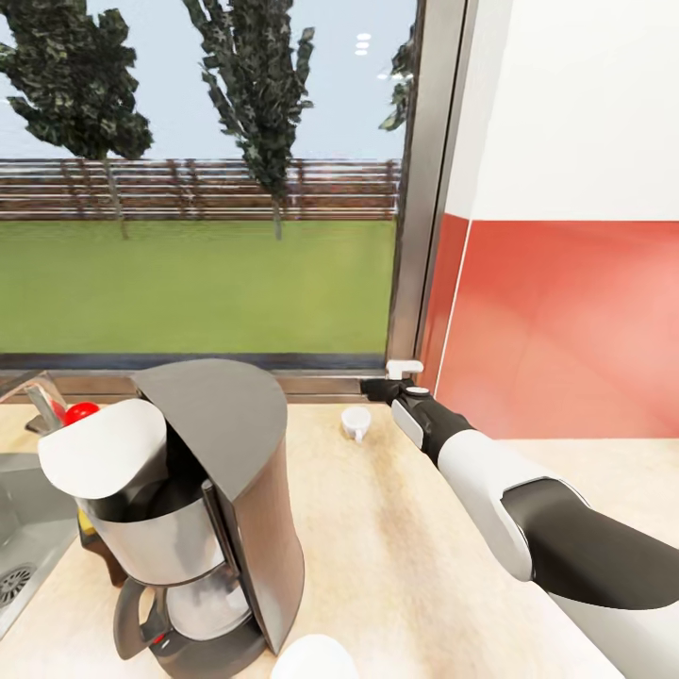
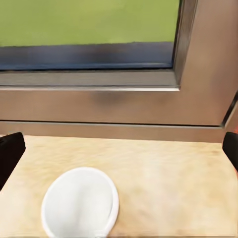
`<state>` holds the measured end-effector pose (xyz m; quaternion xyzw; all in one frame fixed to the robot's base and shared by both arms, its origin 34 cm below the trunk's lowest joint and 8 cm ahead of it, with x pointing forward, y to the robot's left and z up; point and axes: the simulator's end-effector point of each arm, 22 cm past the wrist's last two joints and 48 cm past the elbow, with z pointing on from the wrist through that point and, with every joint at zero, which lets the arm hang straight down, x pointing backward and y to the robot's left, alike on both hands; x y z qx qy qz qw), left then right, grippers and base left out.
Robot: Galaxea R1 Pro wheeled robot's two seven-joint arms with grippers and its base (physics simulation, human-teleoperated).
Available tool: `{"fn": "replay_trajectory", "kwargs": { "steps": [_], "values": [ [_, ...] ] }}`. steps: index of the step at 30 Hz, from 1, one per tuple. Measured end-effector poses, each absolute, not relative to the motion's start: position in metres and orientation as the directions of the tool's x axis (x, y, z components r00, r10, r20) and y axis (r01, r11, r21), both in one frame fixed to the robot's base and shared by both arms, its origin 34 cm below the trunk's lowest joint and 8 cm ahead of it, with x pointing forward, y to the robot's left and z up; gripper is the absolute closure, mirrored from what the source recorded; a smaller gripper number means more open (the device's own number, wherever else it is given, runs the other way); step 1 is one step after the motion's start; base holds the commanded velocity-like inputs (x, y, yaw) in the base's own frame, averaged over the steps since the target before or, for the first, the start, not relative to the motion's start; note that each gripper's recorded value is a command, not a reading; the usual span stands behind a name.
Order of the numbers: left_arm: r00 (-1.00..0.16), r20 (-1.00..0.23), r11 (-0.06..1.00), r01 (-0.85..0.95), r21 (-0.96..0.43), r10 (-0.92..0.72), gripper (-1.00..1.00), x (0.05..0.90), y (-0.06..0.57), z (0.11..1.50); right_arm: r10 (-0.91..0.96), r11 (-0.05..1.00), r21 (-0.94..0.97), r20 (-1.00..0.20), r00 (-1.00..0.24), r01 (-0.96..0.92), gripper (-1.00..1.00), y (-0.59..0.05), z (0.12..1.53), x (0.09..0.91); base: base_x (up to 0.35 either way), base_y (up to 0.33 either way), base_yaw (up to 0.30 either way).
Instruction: Set up a coffee station on the kitchen countertop: keep the coffee maker on the countertop, move the bottle of coffee from the kitchen shelf to the counter next to the coffee maker, place a paper coffee filter on top of the coffee maker, put the saucer next to the coffee maker with the coffee cup on the saucer, and place the electric kettle next to the coffee maker.
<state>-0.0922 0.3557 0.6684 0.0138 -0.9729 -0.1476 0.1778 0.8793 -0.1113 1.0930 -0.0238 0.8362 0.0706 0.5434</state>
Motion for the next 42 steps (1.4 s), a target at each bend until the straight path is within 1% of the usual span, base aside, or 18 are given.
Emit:
{"fn": "replay_trajectory", "kwargs": {
  "steps": [20, 26, 42],
  "values": [
    [-0.925, 0.372, 0.956, 0.035, 0.291, -0.079, -1.00, -0.103, 0.356, 0.675, 0.029, 0.990, 0.089, -0.885, -0.465, -0.106, -1.00, -0.115, 1.054, 0.876, 0.000, 0.000, 0.000],
    [-0.921, 0.382, 0.956, 0.038, 0.291, -0.079, -1.00, -0.107, 0.356, 0.678, 0.025, 0.992, 0.085, -0.859, -0.511, -0.095, -1.00, -0.119, 1.027, 0.868, 0.000, 0.000, 0.000],
    [-0.911, 0.405, 0.956, 0.046, 0.290, -0.079, -1.00, -0.115, 0.356, 0.683, 0.024, 0.992, 0.087, -0.844, -0.536, -0.092, -1.00, -0.119, 1.005, 0.868, 0.000, 0.000, 0.000]
  ]
}}
